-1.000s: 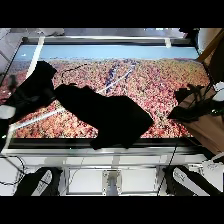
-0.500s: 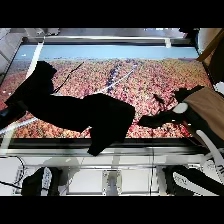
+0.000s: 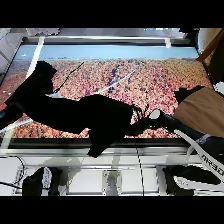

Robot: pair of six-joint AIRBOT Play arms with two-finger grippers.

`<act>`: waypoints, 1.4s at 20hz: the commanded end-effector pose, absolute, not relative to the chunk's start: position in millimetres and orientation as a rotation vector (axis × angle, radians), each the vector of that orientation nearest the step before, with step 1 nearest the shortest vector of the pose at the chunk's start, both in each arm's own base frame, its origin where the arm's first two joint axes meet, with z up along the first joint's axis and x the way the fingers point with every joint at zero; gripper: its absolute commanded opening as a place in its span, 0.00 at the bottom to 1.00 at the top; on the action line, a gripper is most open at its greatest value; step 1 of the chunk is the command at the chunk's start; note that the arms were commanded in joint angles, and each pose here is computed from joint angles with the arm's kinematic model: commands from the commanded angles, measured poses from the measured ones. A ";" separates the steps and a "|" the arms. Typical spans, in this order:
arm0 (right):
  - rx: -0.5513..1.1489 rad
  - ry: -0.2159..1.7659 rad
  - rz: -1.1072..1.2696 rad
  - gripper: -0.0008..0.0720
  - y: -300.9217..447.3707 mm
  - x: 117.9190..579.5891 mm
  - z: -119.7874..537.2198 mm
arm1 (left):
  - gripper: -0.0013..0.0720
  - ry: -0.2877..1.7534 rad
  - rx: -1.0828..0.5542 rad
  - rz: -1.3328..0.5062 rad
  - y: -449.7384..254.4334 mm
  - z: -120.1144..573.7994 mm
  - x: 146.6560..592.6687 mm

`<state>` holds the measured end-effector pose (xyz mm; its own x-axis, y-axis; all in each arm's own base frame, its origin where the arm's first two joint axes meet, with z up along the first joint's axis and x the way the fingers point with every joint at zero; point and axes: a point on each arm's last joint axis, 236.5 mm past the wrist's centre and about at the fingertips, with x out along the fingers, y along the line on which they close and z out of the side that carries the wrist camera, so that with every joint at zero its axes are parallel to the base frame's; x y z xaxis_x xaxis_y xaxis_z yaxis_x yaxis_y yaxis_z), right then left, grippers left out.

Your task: Fold the clothes and pants, and hang the long-sleeved shirts on hangers.

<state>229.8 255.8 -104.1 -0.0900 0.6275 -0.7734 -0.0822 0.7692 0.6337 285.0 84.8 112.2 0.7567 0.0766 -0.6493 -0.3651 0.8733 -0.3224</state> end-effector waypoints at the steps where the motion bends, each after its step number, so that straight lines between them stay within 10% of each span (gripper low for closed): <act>1: 0.532 1.541 0.629 0.67 272.2 236.0 -106.5 | 0.04 0.678 -0.455 0.252 85.7 111.0 285.0; 6: 0.570 1.507 0.621 0.03 274.8 246.9 -103.6 | 0.04 0.722 -0.475 0.254 88.4 96.8 289.1; 19: 0.413 0.894 0.526 0.03 145.0 496.8 146.8 | 0.04 0.540 -0.433 0.336 119.2 155.9 291.2; 28: 0.076 1.108 0.428 0.03 94.2 489.7 116.3 | 0.04 0.442 -0.428 0.407 137.6 178.7 280.3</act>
